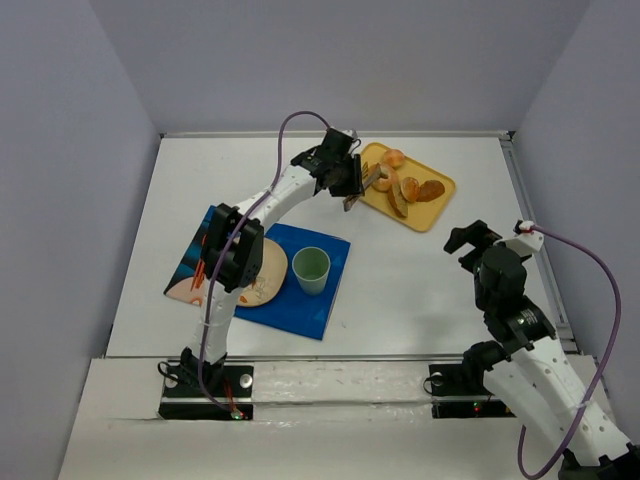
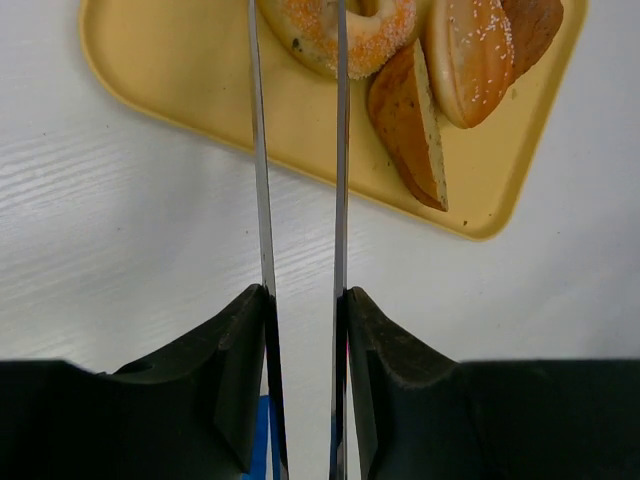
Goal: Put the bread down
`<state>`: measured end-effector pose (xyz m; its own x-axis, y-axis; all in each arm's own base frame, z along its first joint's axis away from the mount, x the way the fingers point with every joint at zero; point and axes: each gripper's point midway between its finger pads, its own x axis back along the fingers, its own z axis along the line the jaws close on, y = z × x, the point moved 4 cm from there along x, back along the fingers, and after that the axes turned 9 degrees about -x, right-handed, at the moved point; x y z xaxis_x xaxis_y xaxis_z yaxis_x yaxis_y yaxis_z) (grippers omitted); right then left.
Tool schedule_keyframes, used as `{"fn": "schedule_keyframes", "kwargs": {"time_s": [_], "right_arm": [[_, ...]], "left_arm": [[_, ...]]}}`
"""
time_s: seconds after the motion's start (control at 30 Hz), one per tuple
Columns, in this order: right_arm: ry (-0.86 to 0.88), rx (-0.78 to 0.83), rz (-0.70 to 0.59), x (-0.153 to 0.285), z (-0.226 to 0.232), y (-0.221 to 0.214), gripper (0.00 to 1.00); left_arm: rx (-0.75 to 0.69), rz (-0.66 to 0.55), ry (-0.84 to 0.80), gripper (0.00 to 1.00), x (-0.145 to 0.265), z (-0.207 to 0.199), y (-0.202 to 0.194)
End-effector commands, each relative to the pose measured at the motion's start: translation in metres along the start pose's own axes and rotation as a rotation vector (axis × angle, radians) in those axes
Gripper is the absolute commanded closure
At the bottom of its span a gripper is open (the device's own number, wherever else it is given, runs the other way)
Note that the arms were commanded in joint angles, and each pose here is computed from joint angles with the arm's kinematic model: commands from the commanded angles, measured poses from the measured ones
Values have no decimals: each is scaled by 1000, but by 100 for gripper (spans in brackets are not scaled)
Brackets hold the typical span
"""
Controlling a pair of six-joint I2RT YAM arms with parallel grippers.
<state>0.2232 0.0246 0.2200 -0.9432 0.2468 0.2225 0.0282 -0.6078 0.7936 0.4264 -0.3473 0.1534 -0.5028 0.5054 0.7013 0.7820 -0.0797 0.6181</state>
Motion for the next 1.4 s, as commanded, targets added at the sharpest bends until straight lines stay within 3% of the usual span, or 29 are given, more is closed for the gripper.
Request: {"fn": "schedule_keyframes", "kwargs": {"time_s": [0.0,0.53,0.73,0.87,1.03,1.2,1.37], "right_arm": [[-11,-25,-39,1,-1,7,2],[-11,-34,-51,2,-2,9,2],[-6,-32,-43,2,-1,8,2],[2,-34,-38,3,0,7,2],[10,-38,-36,4,1,7,2],[9,-38,-28,2,1,6,2],[3,-37,-18,1,1,3,2]], "left_arm": [[-47,-193,-36,94,67,-23,51],[-62,-281,-7,95,104,-22,58],[-29,-377,101,94,158,-10,61],[50,-457,183,94,205,8,39],[202,-499,272,94,258,43,-29],[277,-431,421,94,297,78,-94],[325,-303,443,94,310,88,-143]]}}
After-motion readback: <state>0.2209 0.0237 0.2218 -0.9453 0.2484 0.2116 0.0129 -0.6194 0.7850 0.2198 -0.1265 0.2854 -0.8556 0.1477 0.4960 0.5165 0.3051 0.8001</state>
